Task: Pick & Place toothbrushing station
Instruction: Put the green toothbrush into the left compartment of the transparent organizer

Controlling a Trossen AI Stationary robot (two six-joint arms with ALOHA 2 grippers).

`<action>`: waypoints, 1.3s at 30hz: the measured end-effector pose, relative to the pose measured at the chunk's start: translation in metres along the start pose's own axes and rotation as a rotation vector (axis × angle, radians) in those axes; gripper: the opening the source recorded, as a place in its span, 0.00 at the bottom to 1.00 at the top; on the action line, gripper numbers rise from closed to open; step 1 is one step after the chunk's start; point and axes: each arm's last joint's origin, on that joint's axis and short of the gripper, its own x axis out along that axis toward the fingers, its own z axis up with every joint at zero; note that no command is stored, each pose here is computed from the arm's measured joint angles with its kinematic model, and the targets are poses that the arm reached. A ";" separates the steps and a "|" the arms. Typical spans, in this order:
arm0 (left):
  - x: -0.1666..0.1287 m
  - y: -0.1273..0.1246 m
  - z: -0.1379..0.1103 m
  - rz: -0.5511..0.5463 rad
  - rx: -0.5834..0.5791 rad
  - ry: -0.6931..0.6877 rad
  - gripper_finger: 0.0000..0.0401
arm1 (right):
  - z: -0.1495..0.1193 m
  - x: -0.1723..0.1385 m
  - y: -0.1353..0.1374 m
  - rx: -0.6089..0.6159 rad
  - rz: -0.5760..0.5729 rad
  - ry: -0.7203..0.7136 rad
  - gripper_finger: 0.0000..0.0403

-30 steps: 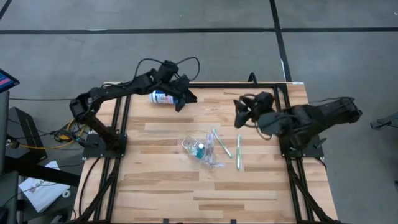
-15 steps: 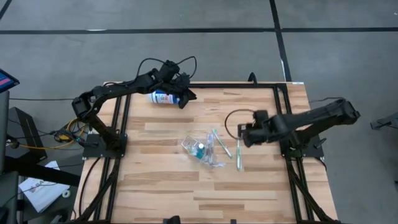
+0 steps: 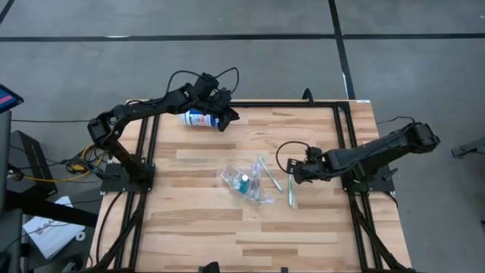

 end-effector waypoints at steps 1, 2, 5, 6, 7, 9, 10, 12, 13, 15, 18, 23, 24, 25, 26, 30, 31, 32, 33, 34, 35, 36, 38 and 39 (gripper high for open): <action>0.000 0.000 0.000 0.000 0.000 0.000 0.20 | 0.001 0.002 0.000 0.001 -0.002 0.004 0.39; 0.000 0.000 0.000 0.000 0.000 -0.001 0.20 | 0.002 0.003 0.000 0.004 0.006 0.005 0.39; 0.000 0.000 0.000 0.000 0.001 -0.002 0.20 | 0.004 0.009 0.001 0.034 0.034 0.010 0.40; 0.000 0.000 0.000 0.000 0.001 -0.002 0.20 | 0.005 0.011 0.001 0.041 0.046 0.018 0.41; 0.000 0.000 0.000 0.000 0.001 -0.002 0.20 | 0.004 0.012 0.002 0.045 0.056 0.035 0.41; 0.000 0.000 0.000 0.000 0.001 -0.002 0.20 | 0.002 0.016 0.004 0.042 0.059 0.063 0.41; 0.000 0.000 0.000 -0.001 0.001 -0.002 0.20 | 0.000 0.018 0.004 0.038 0.052 0.076 0.41; 0.000 0.000 0.000 -0.001 0.001 -0.002 0.20 | -0.006 0.023 0.007 0.029 0.059 0.108 0.40; 0.000 0.000 0.000 -0.001 0.001 -0.001 0.20 | -0.009 0.026 0.008 0.027 0.063 0.125 0.40; 0.000 0.000 0.000 -0.001 0.001 -0.002 0.20 | -0.017 0.033 0.011 0.011 0.058 0.162 0.40; 0.000 0.000 0.000 -0.001 0.001 -0.001 0.20 | -0.030 0.046 0.014 -0.001 0.054 0.216 0.41; 0.000 0.000 0.000 -0.001 0.001 0.000 0.20 | -0.045 0.063 0.022 0.013 0.086 0.270 0.41; 0.000 0.000 0.000 -0.001 0.001 0.000 0.20 | -0.045 0.065 0.023 0.019 0.087 0.272 0.41; 0.000 0.000 0.000 -0.001 0.001 0.001 0.20 | -0.047 0.066 0.024 0.019 0.096 0.279 0.41; 0.000 0.000 0.000 -0.001 0.001 0.001 0.20 | -0.047 0.066 0.024 0.021 0.096 0.281 0.40; 0.000 0.000 0.000 -0.002 0.003 0.002 0.20 | -0.042 0.065 0.024 0.032 0.084 0.279 0.39; 0.000 0.000 0.000 -0.001 0.008 0.001 0.20 | -0.040 0.065 0.023 0.033 0.078 0.276 0.39; 0.000 0.000 0.000 -0.001 0.015 0.001 0.20 | -0.039 0.064 0.023 0.035 0.071 0.271 0.38; 0.000 0.000 0.000 -0.002 0.022 0.002 0.20 | -0.038 0.065 0.022 0.036 0.062 0.268 0.38; 0.000 0.000 0.000 -0.002 0.025 0.002 0.20 | -0.037 0.065 0.021 0.039 0.053 0.265 0.37; 0.000 0.000 0.000 -0.001 0.026 0.001 0.20 | -0.036 0.066 0.021 0.042 0.044 0.265 0.35; -0.001 0.001 0.000 0.002 0.023 0.000 0.20 | -0.036 0.066 0.020 0.040 0.039 0.267 0.32; -0.001 0.002 0.000 0.005 0.022 0.000 0.20 | -0.036 0.066 0.020 0.035 0.037 0.267 0.23; -0.002 0.003 0.000 0.007 0.020 -0.001 0.20 | -0.037 0.066 0.019 0.028 0.035 0.264 0.16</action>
